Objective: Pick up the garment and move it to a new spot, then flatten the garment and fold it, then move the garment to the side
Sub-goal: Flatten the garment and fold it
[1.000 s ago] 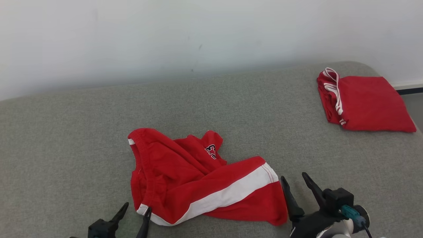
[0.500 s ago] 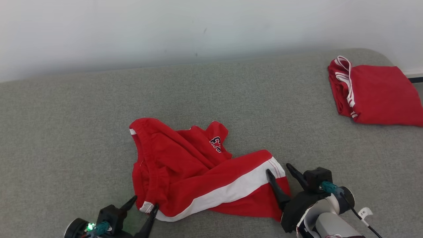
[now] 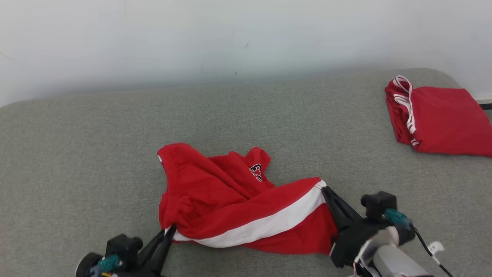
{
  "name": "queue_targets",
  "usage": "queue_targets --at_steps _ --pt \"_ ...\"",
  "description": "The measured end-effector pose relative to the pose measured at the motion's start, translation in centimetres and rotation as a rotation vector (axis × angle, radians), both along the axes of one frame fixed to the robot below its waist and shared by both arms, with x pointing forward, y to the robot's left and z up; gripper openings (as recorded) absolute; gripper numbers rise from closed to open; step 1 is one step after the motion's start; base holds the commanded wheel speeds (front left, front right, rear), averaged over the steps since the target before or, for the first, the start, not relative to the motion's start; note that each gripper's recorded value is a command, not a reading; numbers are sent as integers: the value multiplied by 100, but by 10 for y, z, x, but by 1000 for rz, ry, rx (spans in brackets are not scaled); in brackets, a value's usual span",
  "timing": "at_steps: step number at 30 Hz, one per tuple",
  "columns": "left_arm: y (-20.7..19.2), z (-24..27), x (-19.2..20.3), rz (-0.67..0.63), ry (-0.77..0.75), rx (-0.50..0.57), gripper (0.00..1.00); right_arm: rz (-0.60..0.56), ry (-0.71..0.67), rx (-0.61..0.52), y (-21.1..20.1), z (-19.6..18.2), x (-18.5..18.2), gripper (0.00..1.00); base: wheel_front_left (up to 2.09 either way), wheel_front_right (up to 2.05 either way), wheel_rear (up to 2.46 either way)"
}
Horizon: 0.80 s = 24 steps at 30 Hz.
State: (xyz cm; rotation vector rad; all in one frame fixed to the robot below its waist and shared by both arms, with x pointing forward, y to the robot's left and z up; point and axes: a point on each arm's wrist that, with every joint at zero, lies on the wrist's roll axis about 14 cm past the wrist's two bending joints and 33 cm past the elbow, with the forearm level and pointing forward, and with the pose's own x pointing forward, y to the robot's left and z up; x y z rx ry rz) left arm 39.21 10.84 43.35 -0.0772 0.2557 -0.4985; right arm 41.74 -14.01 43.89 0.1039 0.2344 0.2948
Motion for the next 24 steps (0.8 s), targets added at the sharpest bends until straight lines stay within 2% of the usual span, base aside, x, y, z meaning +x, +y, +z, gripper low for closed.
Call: queue_targets --at_steps 8,13,17,24 --pt "-1 10 -25 57 -21 -101 0 -44 -58 74 -12 12 -29 0 0 0 0" --pt "1 21 -20 57 -60 -104 0 -49 -123 99 -14 32 -29 0 0 0 0" --pt "3 52 9 32 -150 -88 0 -35 -209 104 -14 63 -9 0 0 0 0" --pt "-3 143 90 -16 -298 -88 0 0 -409 106 -8 148 59 0 0 0 0"
